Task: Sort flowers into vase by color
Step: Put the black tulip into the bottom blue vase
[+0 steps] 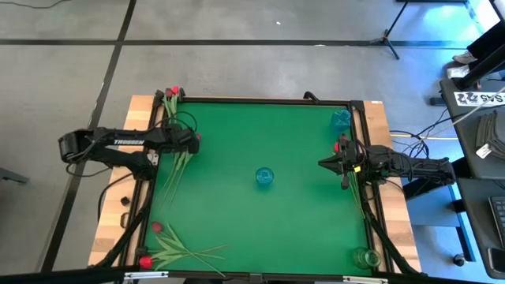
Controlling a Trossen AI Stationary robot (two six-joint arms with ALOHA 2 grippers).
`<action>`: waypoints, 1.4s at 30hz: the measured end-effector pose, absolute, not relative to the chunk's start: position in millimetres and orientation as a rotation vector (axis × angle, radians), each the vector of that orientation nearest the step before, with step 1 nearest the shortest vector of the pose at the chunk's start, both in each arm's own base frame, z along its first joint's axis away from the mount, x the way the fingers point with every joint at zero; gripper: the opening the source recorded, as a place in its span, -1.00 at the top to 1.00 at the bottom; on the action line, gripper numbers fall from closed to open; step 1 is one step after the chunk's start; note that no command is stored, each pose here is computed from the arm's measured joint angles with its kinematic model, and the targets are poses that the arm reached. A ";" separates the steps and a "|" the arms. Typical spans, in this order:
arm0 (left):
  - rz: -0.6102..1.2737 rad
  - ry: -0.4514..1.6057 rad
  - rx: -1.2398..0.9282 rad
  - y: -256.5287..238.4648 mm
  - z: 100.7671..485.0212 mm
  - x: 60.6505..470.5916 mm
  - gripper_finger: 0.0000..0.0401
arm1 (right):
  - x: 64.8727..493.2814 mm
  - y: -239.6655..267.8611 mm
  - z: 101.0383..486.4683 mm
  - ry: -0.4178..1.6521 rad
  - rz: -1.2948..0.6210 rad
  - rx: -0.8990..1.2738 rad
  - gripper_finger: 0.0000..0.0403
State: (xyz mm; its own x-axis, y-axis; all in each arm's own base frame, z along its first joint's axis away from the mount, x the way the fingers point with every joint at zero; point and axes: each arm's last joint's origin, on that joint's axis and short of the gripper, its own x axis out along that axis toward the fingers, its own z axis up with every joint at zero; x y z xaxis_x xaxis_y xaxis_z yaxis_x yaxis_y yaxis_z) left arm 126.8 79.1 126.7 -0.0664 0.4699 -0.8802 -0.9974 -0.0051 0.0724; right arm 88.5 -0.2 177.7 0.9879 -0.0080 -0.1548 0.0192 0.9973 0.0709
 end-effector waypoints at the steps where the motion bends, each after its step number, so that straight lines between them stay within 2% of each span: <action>1: 1.439 0.895 -0.790 78.2 127.5 127.5 0.66 | 88.5 -0.3 177.7 0.155 -0.014 0.072 0.85; 4: 1.432 0.893 -0.759 76.1 128.7 129.6 0.88 | 88.5 -0.3 177.7 0.155 -0.014 0.072 0.85; 6: 1.430 0.894 -0.732 74.2 128.9 130.2 0.96 | 88.5 -0.3 177.7 0.155 -0.014 0.072 0.85; 11: 1.400 0.853 -0.659 67.4 141.8 134.3 0.98 | 88.5 -0.2 177.7 0.155 -0.014 0.072 0.85; 16: 1.354 0.731 -0.571 63.6 192.3 140.2 0.98 | 88.5 -0.3 177.7 0.155 -0.014 0.072 0.85; 20: 1.152 0.522 -0.504 59.4 241.9 154.8 0.98 | 88.5 -0.3 177.7 0.155 -0.014 0.072 0.85; 23: 0.884 0.338 -0.446 54.1 270.5 171.6 0.99 | 88.9 -0.7 180.3 0.128 -0.027 0.061 0.85; 27: 0.565 0.120 -0.376 51.6 289.3 193.0 0.99 | 89.6 -2.6 194.6 -0.022 -0.087 0.024 0.85; 31: 0.428 -0.042 -0.235 54.2 287.6 215.2 0.99 | 87.0 -3.1 211.9 -0.210 -0.094 0.137 0.85; 35: 0.294 -0.169 -0.131 55.9 282.5 238.9 0.99 | 88.0 -6.2 224.4 -0.328 -0.195 0.124 0.85; 40: 0.262 -0.321 -0.106 59.5 276.2 258.1 0.98 | 99.0 -4.3 239.0 -0.454 -0.128 0.107 0.85; 42: 0.255 -0.375 -0.117 59.2 276.1 261.1 0.98 | 108.4 -4.9 238.7 -0.461 -0.137 0.169 0.85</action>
State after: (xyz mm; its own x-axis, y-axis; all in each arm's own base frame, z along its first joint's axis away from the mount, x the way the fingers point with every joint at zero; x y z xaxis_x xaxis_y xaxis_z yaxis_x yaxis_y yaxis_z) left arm 261.1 59.2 276.1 0.8990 0.2677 0.3465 -0.2245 0.9612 -0.1602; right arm 108.4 -4.9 238.7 0.8870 -0.1692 0.4296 0.0931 0.9769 0.1926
